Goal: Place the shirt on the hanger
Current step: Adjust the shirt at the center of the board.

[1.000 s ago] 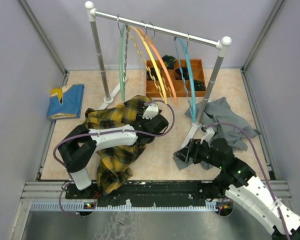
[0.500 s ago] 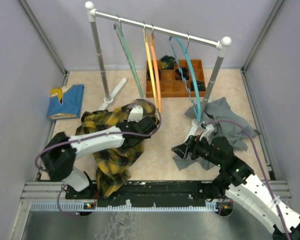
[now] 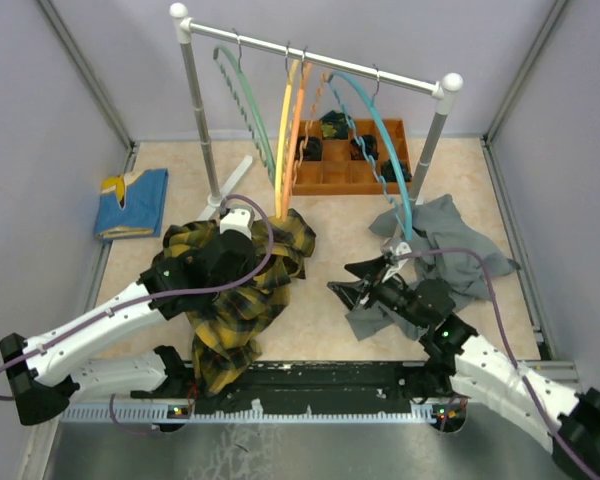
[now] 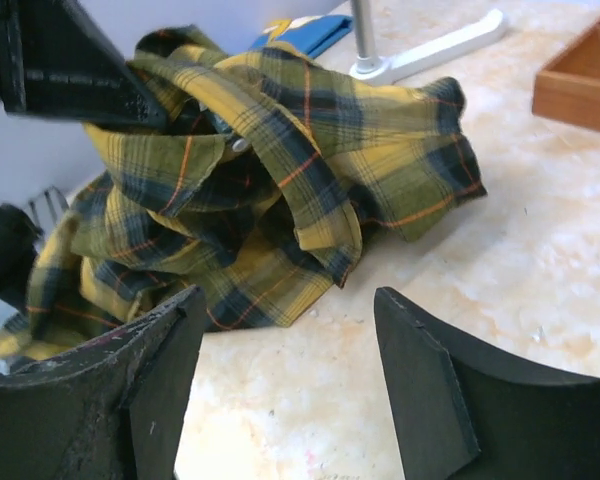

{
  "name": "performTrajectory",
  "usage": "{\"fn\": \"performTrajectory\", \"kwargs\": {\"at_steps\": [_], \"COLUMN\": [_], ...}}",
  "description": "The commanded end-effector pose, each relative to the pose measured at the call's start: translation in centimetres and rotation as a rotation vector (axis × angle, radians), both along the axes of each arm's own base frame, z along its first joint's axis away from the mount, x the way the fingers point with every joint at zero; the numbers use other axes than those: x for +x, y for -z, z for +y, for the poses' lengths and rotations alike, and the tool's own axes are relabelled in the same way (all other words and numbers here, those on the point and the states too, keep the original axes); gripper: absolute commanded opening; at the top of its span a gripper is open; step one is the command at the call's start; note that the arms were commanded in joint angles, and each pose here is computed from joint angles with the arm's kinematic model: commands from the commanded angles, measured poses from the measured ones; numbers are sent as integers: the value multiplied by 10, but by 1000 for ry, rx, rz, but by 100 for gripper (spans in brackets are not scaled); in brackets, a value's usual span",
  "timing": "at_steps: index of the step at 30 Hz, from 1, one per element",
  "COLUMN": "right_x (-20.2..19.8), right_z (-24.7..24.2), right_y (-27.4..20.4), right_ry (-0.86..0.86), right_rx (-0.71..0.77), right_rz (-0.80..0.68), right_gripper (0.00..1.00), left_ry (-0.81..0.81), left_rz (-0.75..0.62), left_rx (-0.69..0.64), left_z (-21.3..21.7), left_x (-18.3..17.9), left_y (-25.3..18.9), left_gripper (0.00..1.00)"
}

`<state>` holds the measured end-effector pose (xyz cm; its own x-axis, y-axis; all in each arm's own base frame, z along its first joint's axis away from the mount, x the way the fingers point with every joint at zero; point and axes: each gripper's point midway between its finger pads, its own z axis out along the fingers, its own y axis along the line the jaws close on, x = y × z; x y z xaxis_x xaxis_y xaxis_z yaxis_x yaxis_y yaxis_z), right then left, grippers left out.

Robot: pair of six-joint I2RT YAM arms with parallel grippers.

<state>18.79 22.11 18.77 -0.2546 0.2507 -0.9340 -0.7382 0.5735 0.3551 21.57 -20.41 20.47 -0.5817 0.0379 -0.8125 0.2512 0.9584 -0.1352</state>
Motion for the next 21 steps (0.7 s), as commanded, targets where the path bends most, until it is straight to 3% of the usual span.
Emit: {"fn": "performTrajectory", "kwargs": {"at_steps": [1,11,21], "right_x": [-9,25,43], "right_z": [40,63,106], "right_y": [-49,-43,-43], "right_ry": [-80,178,172], "right_rx": [-13,-8,25], "right_rz": [-292,-347,-340], "right_gripper": [68,62,61], "left_ry": [66,69,82], "left_rz": [28,35,41], "left_rx": [0,-23,-46], "left_z": [0,-2,-1], "left_x": [-13,-15,-21], "left_y": [-13,-25,-35], "left_gripper": [0,0,0]}}
